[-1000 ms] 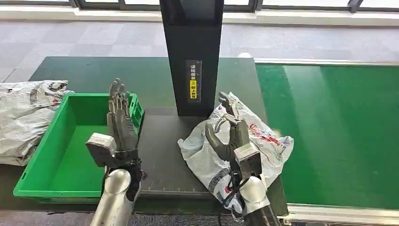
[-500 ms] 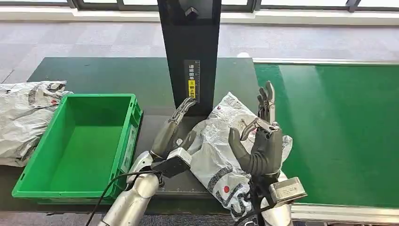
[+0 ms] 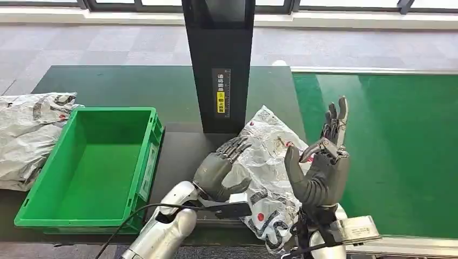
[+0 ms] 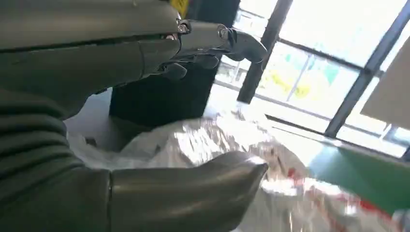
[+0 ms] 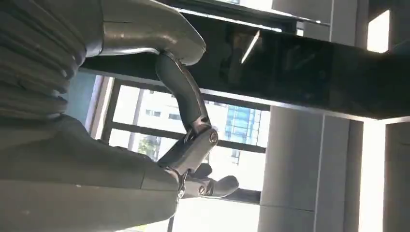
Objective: Moved the parcel from conveyor to table for the left to box.
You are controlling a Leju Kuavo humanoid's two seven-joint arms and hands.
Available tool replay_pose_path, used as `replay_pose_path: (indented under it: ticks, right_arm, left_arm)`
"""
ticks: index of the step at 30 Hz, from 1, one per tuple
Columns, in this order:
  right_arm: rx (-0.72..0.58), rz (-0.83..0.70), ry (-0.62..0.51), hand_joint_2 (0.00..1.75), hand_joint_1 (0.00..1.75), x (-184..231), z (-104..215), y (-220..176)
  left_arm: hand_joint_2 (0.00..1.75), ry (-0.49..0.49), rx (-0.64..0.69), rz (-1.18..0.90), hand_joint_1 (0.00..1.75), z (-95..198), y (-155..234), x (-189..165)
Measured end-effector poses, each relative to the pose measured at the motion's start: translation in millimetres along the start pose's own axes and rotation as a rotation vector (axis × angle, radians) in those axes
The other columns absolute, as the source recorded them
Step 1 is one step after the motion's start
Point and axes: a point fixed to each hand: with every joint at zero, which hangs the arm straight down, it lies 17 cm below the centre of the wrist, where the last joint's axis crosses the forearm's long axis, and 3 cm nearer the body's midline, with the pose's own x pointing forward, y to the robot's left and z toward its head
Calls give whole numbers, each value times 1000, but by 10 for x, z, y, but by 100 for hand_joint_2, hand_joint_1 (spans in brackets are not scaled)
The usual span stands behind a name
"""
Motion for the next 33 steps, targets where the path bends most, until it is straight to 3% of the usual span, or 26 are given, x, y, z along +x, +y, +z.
replay_pose_path:
  ticks: [3, 7, 19, 20, 21, 27, 33]
  right_arm:
    - [18, -11, -14, 175, 0, 19, -38, 26]
    - [39, -7, -43, 175, 0, 59, -121, 71]
    - [58, -24, -60, 175, 0, 105, -150, 159]
    - [65, -30, -62, 175, 0, 111, -156, 172]
    - [69, -36, -63, 175, 0, 113, -161, 180]
    - [76, -53, -67, 175, 0, 100, -197, 194]
    - [71, -55, -62, 175, 0, 92, -185, 187]
  left_arm:
    - [175, 41, -138, -77, 0, -54, -377, -86]
    - [175, 90, -447, -198, 0, 122, -1104, -236]
    - [175, 81, -627, -260, 0, 295, -1501, -256]
    - [175, 86, -630, -258, 117, 307, -1510, -265]
    - [175, 89, -632, -256, 175, 316, -1517, -271]
    - [175, 85, -620, -231, 175, 350, -1537, -276]
    - [175, 50, -393, -268, 175, 204, -1291, -212]
